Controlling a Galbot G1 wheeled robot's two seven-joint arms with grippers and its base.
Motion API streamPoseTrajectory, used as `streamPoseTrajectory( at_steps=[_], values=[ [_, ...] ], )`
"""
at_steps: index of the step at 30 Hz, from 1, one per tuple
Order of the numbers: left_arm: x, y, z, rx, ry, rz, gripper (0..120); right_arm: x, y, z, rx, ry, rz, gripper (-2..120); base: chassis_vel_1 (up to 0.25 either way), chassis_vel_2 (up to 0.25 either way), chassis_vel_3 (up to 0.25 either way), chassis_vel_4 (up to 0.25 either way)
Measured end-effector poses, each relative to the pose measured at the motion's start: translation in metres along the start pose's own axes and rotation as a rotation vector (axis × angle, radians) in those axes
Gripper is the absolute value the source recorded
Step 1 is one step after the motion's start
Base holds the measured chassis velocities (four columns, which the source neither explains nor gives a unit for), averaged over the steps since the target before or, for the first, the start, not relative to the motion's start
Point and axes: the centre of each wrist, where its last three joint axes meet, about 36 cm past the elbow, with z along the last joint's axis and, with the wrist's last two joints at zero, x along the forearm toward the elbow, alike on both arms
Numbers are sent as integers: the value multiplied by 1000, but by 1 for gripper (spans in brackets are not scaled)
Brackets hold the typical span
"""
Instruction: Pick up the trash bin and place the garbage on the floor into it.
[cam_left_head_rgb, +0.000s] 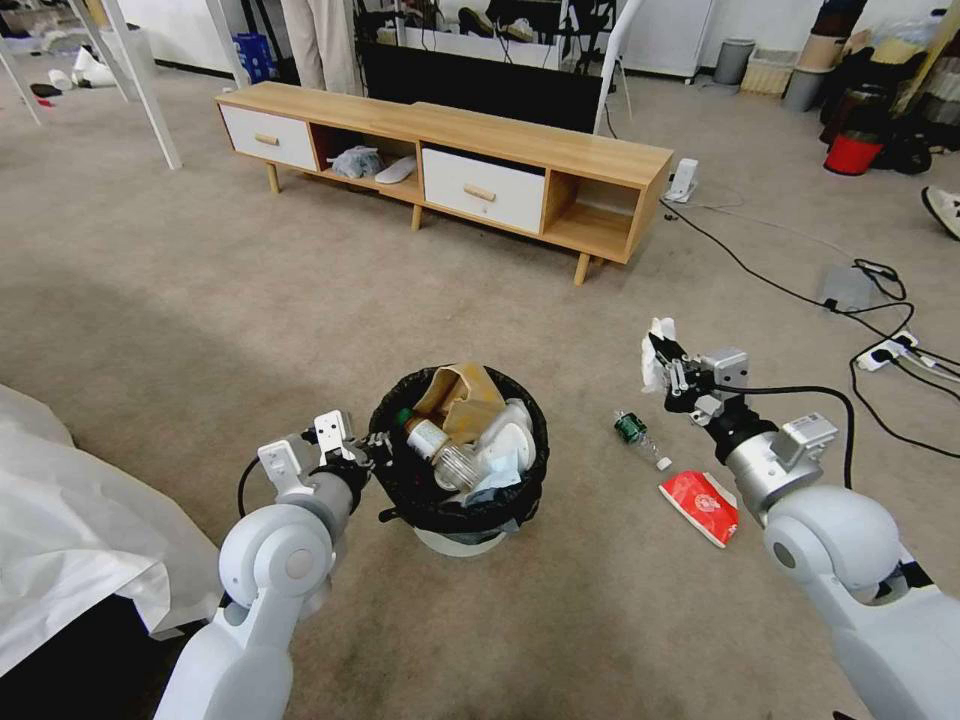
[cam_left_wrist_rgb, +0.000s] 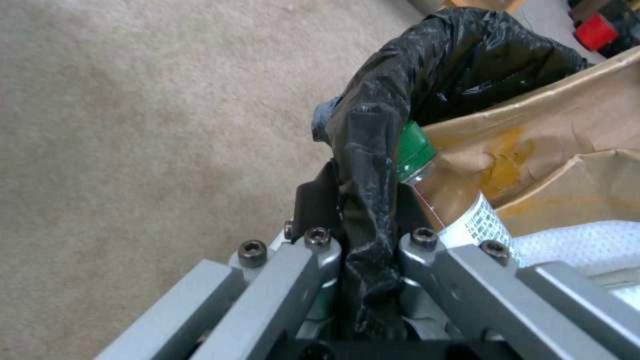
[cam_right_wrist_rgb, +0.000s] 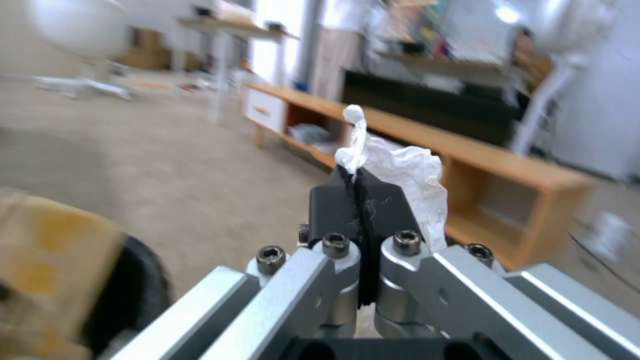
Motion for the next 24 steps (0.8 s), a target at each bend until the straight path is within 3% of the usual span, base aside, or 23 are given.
streamPoseTrajectory(
  at_steps=[17, 24],
  values=[
    [-14, -31, 22, -23, 92, 101, 4, -2, -16, 6, 99, -158, -412, 0, 0, 0, 0, 0],
    [-19, -35, 20, -11, 101, 119, 4, -5, -15, 13, 114, -128, -527, 0, 0, 0, 0, 0]
  ],
)
